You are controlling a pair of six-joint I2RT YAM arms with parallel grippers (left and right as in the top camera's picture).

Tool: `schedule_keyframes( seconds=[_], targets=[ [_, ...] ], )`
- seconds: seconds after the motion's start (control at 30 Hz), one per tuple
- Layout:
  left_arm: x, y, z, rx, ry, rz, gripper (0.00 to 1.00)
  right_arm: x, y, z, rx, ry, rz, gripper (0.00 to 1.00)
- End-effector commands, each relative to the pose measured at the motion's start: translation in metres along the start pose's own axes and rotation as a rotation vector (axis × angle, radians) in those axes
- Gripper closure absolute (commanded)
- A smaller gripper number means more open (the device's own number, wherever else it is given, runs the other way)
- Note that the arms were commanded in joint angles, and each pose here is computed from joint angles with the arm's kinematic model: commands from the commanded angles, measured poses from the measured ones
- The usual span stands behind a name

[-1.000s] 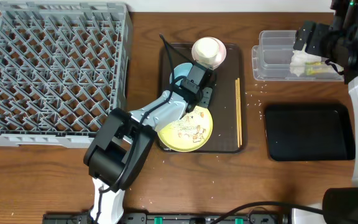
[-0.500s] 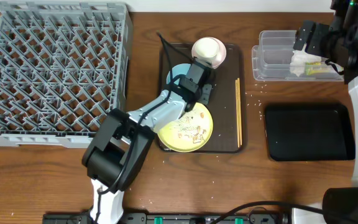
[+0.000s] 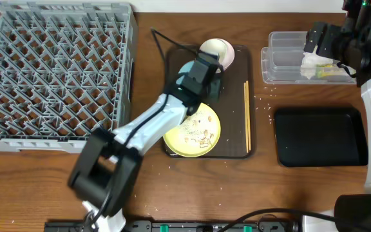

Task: Sort waste into correct bins and load items into the dishwasher
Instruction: 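Carry the light-blue bowl left over the gray dish rack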

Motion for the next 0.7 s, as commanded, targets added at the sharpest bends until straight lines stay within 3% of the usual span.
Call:
schedule_keyframes(
  seconds=[0.0,0.17,0.3,0.67],
  targets=[
    [-0.043,-0.031,-0.002,-0.019,0.018,-0.12,0.92,-0.001,-0.002,-0.002,0.014,0.007,-0.003,0.01],
    [-0.075,-0.049,0.012,-0.045,0.007,-0.194,0.92,-0.001,-0.002,-0.002,0.014,0.006,-0.002,0.01],
    [-0.107,-0.068,0.045,-0.096,0.093,-0.265,0.92,0.0,-0.002,-0.002,0.014,0.007,-0.002,0.01],
    [-0.158,-0.063,0.197,-0.346,0.267,-0.354,0.92,-0.001,-0.002,-0.002,0.014,0.007,-0.003,0.01]
  ],
)
Point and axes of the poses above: each gripper's point midway between its finger pads, its own x axis out along the fingers, its own z axis along the line the jaws close on, y = z × x, the point moved 8 cm from there along -x, back along the fingers, and after that the axes turned 9 degrees about x, right-handed, at the moved point
